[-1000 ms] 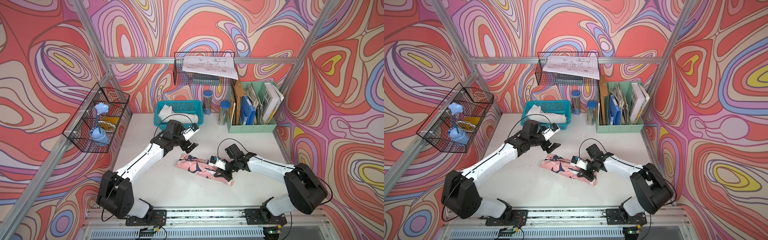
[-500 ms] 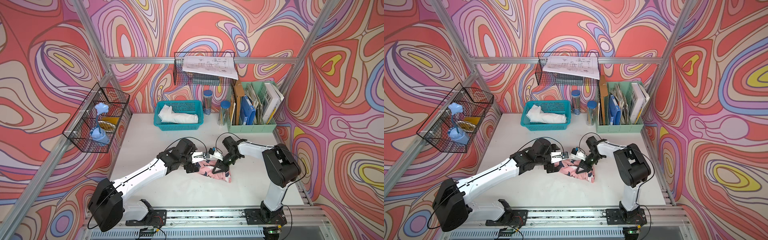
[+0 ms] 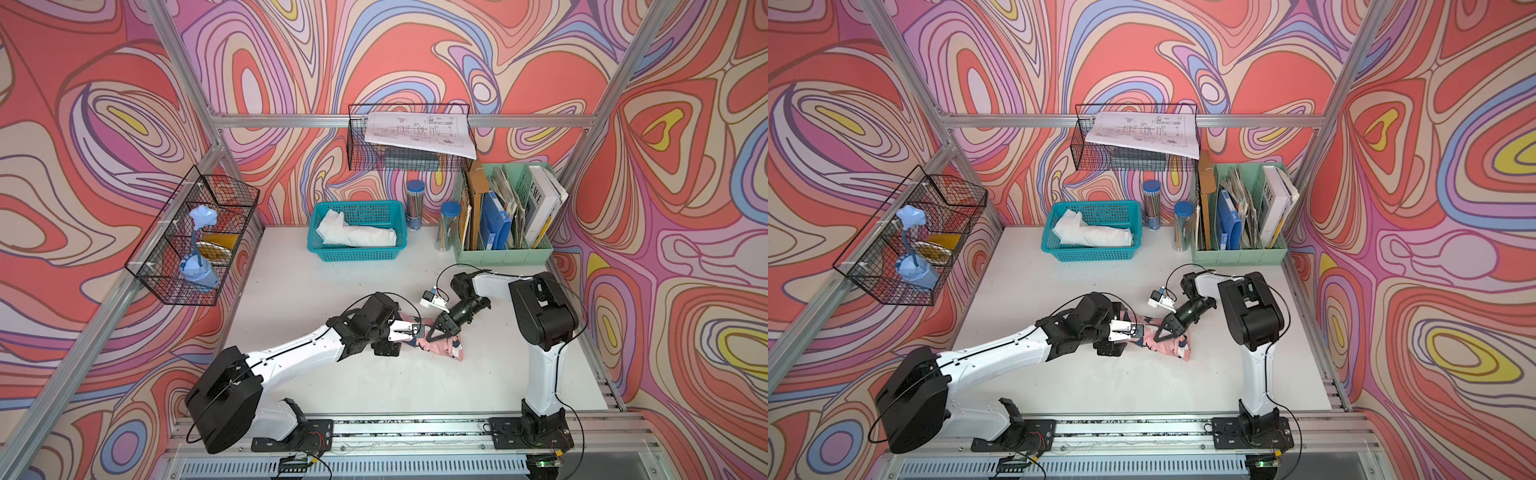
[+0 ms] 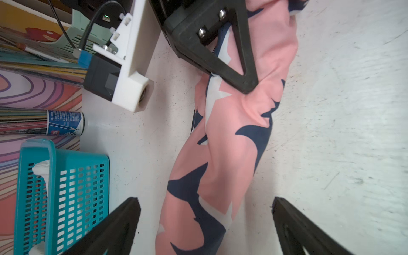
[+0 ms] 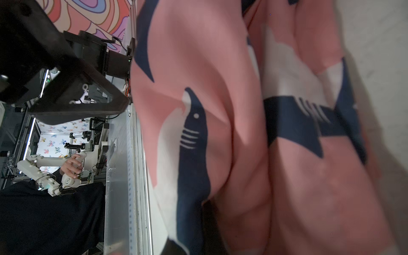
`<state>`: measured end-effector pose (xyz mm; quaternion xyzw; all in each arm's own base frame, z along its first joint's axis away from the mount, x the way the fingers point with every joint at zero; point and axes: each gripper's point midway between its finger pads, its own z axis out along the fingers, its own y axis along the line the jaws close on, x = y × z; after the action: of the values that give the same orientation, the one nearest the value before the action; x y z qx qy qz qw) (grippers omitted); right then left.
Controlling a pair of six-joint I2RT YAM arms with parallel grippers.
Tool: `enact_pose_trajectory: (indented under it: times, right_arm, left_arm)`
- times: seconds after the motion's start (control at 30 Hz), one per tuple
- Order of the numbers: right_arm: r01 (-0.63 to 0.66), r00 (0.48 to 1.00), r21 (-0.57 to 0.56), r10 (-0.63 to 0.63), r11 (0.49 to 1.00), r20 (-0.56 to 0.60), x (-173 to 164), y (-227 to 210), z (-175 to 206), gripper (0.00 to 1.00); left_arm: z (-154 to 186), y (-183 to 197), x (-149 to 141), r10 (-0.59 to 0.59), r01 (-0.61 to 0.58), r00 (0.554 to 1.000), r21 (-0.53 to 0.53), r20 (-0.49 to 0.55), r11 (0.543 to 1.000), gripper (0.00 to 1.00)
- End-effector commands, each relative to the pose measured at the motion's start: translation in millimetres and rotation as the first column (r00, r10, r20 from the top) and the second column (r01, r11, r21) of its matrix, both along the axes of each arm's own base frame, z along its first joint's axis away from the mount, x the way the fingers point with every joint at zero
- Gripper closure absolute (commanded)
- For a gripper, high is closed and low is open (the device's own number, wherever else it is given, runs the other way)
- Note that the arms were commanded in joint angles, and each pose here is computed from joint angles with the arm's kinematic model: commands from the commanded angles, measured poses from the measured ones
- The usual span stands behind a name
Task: Roll up the shorts
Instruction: Roll the shorts at the center of the board, then pick up the shorts from the center of the board.
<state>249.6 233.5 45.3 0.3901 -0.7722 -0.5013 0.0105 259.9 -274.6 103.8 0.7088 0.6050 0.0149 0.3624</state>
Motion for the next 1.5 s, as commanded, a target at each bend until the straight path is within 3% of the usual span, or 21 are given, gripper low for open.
enact_pose_trajectory:
  times: [0.0,0.13,0.27,0.37,0.7,0.8,0.9,0.97,1.0,1.03,1.07,1.27,1.47]
  right_arm:
    - [-0.018,0.999,0.013,0.019,1.000,-0.046,-5.6,-2.7,-1.5,1.00]
    - [0.002,0.998,0.029,0.000,1.000,-0.070,-0.2,-4.0,-1.1,1.00]
    - [0.028,0.996,0.043,-0.024,0.999,-0.088,6.1,-6.0,-0.3,1.00]
    - [0.038,0.995,0.060,-0.032,0.998,-0.091,9.2,-5.1,2.0,1.00]
    - [0.046,0.991,0.126,-0.030,0.991,-0.128,9.2,-3.1,11.7,1.00]
    - [0.049,0.989,0.144,-0.027,0.988,-0.148,8.4,-3.7,14.0,1.00]
    - [0.046,0.988,0.155,-0.022,0.987,-0.151,8.3,-3.2,16.5,1.00]
    - [0.045,0.990,0.160,-0.022,0.986,-0.140,8.9,-2.9,19.4,1.00]
    - [0.046,0.991,0.159,-0.024,0.986,-0.135,9.5,-2.9,20.0,1.00]
    - [0.047,0.991,0.153,-0.027,0.987,-0.131,9.8,-3.4,20.5,1.00]
    - [0.048,0.992,0.139,-0.030,0.989,-0.125,11.0,-4.0,19.1,1.00]
    - [0.085,0.993,0.041,-0.081,0.996,-0.091,19.4,-11.1,7.3,1.00]
    - [0.240,0.971,-0.005,-0.240,0.971,-0.001,53.6,-29.3,10.3,1.00]
  left_arm:
    - [-8.2,-8.2,10.2,-0.037,0.035,0.998,0.055,0.041,0.998,0.01]
    - [-28.4,-16.2,2.2,-0.073,0.073,0.997,0.068,-0.008,0.995,0.02]
    - [-43.3,-18.8,-0.2,-0.097,0.095,0.995,0.124,0.012,0.988,0.01]
    - [-46.4,-21.9,-0.6,-0.103,0.101,0.995,0.110,0.013,0.989,0.02]
    - [-82.0,-30.9,13.1,-0.101,0.096,0.994,0.136,0.034,0.986,0.02]
    - [-93.1,-31.0,15.9,-0.090,0.085,0.996,0.149,0.024,0.985,0.06]
    - [-100.8,-30.9,14.5,-0.088,0.089,0.996,0.170,-0.013,0.982,0.16]
    - [-102.7,-28.7,11.0,-0.082,0.092,0.995,0.181,-0.063,0.979,0.29]
    - [-102.8,-27.0,10.9,-0.077,0.089,0.995,0.186,-0.070,0.979,0.42]
    - [-102.5,-25.4,11.1,-0.071,0.084,0.995,0.191,-0.070,0.978,0.82]
    - [-101.1,-24.7,13.0,-0.066,0.074,0.997,0.185,-0.051,0.980,1.00]
    - [-98.3,-17.7,9.3,-0.056,0.070,0.995,0.201,-0.078,0.977,1.00]
    - [-87.7,-15.2,3.9,-0.049,0.072,0.992,0.208,-0.115,0.975,1.00]
